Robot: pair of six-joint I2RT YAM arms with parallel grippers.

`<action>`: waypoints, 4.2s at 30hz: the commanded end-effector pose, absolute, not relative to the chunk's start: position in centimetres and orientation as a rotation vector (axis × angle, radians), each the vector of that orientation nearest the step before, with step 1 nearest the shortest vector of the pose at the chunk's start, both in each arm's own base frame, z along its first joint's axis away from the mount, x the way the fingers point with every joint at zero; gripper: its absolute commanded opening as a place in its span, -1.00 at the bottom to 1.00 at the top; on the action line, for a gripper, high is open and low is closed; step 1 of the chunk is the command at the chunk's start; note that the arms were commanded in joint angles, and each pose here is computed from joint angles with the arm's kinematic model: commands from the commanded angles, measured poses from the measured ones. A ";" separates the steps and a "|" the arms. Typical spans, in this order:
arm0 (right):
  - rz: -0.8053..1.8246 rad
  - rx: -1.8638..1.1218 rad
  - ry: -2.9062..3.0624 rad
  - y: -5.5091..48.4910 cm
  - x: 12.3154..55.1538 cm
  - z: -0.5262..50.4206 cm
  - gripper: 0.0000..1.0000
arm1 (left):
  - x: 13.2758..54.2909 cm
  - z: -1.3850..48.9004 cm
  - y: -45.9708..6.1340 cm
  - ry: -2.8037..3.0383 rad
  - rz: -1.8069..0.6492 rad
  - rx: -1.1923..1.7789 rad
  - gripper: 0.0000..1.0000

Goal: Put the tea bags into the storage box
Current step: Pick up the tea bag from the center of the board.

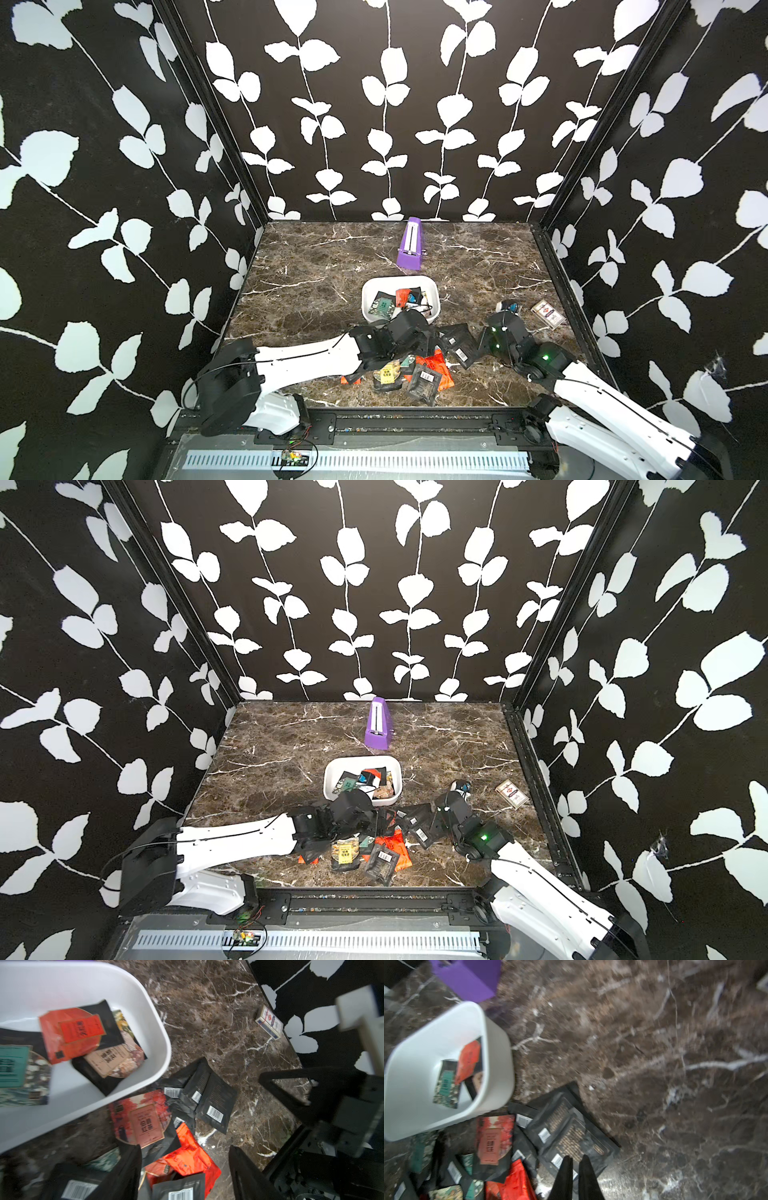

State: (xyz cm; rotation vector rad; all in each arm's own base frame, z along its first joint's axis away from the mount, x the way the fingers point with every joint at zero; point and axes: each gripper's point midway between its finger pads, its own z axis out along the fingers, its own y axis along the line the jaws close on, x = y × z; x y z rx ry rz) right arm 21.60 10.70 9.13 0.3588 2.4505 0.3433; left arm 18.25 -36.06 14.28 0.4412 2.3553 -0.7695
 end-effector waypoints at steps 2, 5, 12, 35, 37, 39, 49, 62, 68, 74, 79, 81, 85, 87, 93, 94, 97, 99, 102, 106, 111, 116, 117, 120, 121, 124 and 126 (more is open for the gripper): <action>0.420 0.483 2.469 10.6 21.6 6.2 -0.88 | 17.6 14.4 -38.4 2.362 -0.840 0.444 0.33; 0.451 0.516 2.489 10.7 21.6 5.0 -0.94 | 17.5 13.3 -39.5 2.394 -0.866 0.439 0.34; 0.452 0.522 2.495 10.9 22.4 4.8 -0.98 | 17.6 11.4 -41.1 2.436 -0.860 0.439 0.34; 0.357 0.630 2.571 9.6 22.4 1.2 -1.00 | 18.2 9.1 -43.1 2.480 -0.862 0.376 0.01; 0.353 0.634 2.575 9.5 22.2 1.0 -1.00 | 18.1 9.1 -43.3 2.484 -0.873 0.375 0.00; 0.351 0.638 2.577 9.4 22.1 0.9 -1.00 | 18.1 8.9 -43.5 2.488 -0.875 0.381 -0.04; 0.332 0.650 2.590 9.1 21.6 0.4 -1.00 | 17.6 7.4 -43.8 2.536 -0.879 0.361 -0.12; 0.332 0.656 2.595 9.0 21.3 0.2 -1.00 | 16.0 5.1 -45.0 2.598 -0.904 0.369 -0.22; 0.340 0.664 2.594 8.9 21.0 0.1 -1.00 | 16.2 4.2 -45.4 2.605 -0.892 0.362 -0.29; 0.345 0.666 2.585 8.8 20.9 0.3 -1.00 | 16.4 3.9 -45.5 2.606 -0.882 0.351 -0.32; 0.355 0.666 2.585 8.9 20.8 0.2 -1.00 | 16.7 3.7 -45.7 2.603 -0.872 0.338 -0.33; 0.355 0.664 2.592 8.9 20.7 0.0 -1.00 | 16.9 3.6 -45.7 2.601 -0.867 0.325 -0.34; 0.371 0.670 2.598 9.1 20.5 -0.3 -1.00 | 17.1 3.6 -45.9 2.595 -0.870 0.305 -0.35; 0.375 0.674 2.602 9.1 20.4 -0.5 -1.00 | 17.1 3.6 -46.1 2.594 -0.875 0.297 -0.37; 0.381 0.679 2.600 9.0 20.1 -0.6 -1.00 | 16.7 3.8 -46.9 2.602 -0.936 0.302 -0.46; 0.382 0.681 2.597 9.0 20.1 -0.6 -1.00 | 16.7 4.1 -47.1 2.600 -0.951 0.302 -0.48; 0.384 0.683 2.597 8.9 20.0 -0.6 -1.00 | 16.5 4.7 -47.6 2.592 -0.986 0.310 -0.55; 0.384 0.683 2.597 8.9 19.9 -0.6 -1.00 | 16.5 5.2 -47.7 2.584 -1.004 0.310 -0.55; 0.380 0.683 2.598 8.8 19.9 -0.6 -1.00 | 16.4 6.1 -48.0 2.572 -1.035 0.312 -0.57; 0.383 0.687 2.598 8.8 19.8 -0.8 -1.00 | 16.1 7.0 -48.2 2.559 -1.080 0.313 -0.57; 0.385 0.691 2.596 8.8 19.7 -0.8 -1.00 | 16.0 8.1 -48.5 2.541 -1.118 0.318 -0.58; 0.380 0.689 2.599 8.7 19.6 -0.9 -1.00 | 16.0 8.6 -48.7 2.531 -1.143 0.318 -0.61; 0.381 0.690 2.597 8.7 19.7 -0.9 -1.00 | 15.9 8.7 -48.7 2.529 -1.147 0.319 -0.61; 0.379 0.693 2.597 8.7 19.6 -1.0 -1.00 | 16.0 8.9 -48.6 2.521 -1.143 0.317 -0.63; 0.381 0.692 2.598 8.7 19.6 -1.0 -1.00 | 16.2 8.9 -48.6 2.519 -1.140 0.313 -0.64; 0.387 0.696 2.594 8.7 19.6 -0.9 -1.00 | 16.2 8.4 -48.7 2.524 -1.129 0.318 -0.72; 0.394 0.697 2.590 8.8 19.7 -0.8 -1.00 | 16.3 8.1 -48.8 2.527 -1.122 0.314 -0.74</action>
